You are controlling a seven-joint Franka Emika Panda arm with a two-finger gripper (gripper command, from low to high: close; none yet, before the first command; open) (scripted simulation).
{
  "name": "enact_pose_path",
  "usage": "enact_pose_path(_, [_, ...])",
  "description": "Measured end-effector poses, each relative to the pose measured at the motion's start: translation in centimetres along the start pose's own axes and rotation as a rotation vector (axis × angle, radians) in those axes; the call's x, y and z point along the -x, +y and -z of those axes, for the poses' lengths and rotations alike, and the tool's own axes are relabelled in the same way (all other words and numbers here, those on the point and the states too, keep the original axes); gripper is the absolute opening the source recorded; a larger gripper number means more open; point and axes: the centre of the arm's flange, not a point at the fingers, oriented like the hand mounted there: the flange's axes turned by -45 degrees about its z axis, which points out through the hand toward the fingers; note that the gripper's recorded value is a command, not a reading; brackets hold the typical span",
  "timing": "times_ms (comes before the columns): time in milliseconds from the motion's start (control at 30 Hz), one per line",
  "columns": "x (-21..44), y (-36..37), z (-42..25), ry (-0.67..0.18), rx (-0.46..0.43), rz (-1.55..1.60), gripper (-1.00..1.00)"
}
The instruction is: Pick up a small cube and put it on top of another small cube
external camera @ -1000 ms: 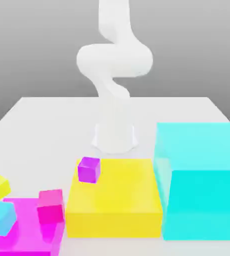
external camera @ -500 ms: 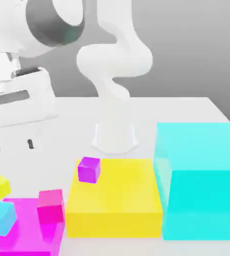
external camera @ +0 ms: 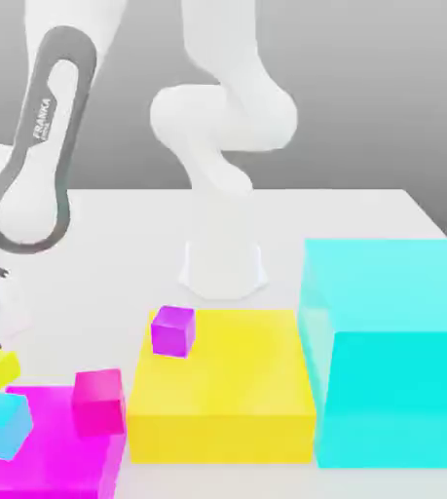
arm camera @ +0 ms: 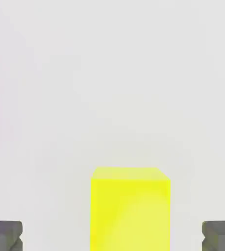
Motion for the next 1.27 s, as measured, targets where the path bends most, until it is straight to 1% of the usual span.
enact_pose_path(100, [0.1,0.1,-2.8,-0.002,0.001,-0.002,0.00])
enact_pose_path(133, [0.3,0.1,-3.7,-0.004,-0.001,-0.003,-1.00])
enact_pose_path(367, [0.3,0.0,-4.0,-0.006,-0.003,-0.003,-1.00])
enact_pose_path(600, [0.1,0.0,1.7,-0.005,-0.004,0.005,-1.00])
enact_pose_path(800, [-5.5,-7.5,6.9,0.005,-0.038,0.504,-1.00])
enact_pose_path(1000, [-9.2,-15.7,12.7,0.002,-0.026,1.027,-1.00])
enact_pose_path(1067, [-10.0,-18.2,12.6,0.000,-0.014,1.177,-1.00])
enact_pose_path(1133, [-10.2,-18.9,10.4,-0.002,-0.010,1.224,-1.00])
enact_pose_path(1167, [-10.2,-19.0,9.4,-0.003,-0.010,1.231,1.00])
enact_pose_path(1267, [-10.2,-19.0,9.4,-0.003,-0.010,1.231,1.00])
